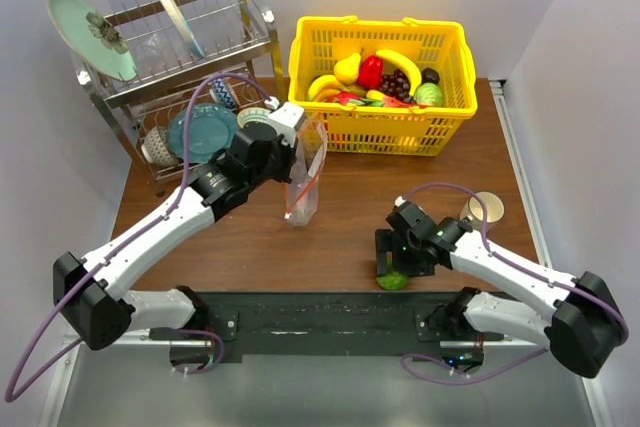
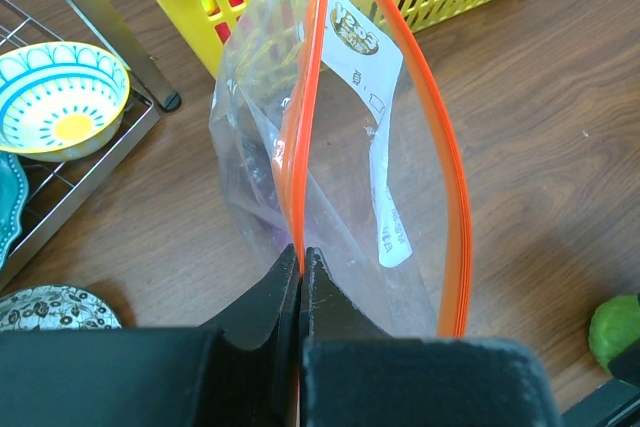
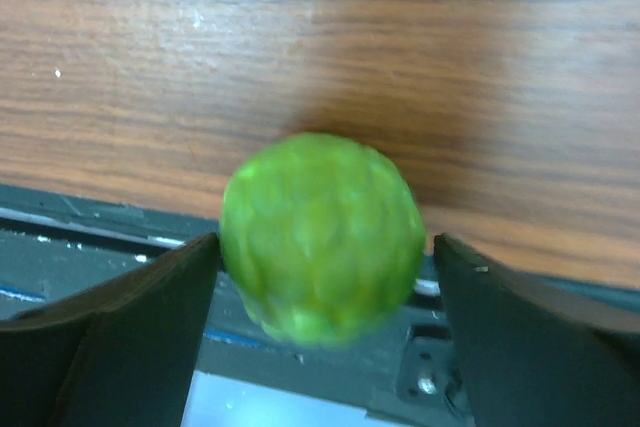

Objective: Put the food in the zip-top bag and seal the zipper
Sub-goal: Pick up the fake fruit from the center of the board.

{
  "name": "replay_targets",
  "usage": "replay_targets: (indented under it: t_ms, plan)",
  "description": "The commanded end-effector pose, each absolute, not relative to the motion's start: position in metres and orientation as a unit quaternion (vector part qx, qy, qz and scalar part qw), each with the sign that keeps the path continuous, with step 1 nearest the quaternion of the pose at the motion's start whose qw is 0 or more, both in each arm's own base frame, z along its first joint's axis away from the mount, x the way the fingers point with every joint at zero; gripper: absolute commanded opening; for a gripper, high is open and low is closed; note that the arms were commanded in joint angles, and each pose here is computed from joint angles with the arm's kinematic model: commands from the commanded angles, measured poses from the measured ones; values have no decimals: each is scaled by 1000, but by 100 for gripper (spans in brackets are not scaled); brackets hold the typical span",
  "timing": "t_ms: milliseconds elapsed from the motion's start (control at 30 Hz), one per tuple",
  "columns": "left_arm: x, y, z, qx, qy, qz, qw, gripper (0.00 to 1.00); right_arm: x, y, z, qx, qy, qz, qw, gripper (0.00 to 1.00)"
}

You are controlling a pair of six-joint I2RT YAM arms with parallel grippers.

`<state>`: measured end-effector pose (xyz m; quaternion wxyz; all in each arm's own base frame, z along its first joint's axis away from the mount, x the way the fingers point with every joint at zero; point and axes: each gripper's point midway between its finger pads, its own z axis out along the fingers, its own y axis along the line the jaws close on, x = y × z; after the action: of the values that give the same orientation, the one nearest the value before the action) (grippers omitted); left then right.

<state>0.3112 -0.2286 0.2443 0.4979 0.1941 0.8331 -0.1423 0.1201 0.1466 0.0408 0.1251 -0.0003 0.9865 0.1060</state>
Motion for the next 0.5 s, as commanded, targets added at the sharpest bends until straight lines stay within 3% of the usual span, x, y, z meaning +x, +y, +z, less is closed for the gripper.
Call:
replay_targets:
  t_ms: [0, 33, 100, 467]
  plan:
    - [318, -234, 262, 191, 819, -157, 517, 0, 124, 169, 36, 2, 980, 154, 126, 72]
    - [317, -235, 264, 193, 818, -160, 517, 0, 129, 173, 45, 1, 977, 163, 137, 63]
    - [316, -238, 264, 194, 818, -168, 514, 0, 135, 172, 62, 2, 973, 167, 160, 59]
    - [305, -268, 258, 211, 816, -243, 480, 0, 194, 232, 244, -50, 855, 357, 373, 56]
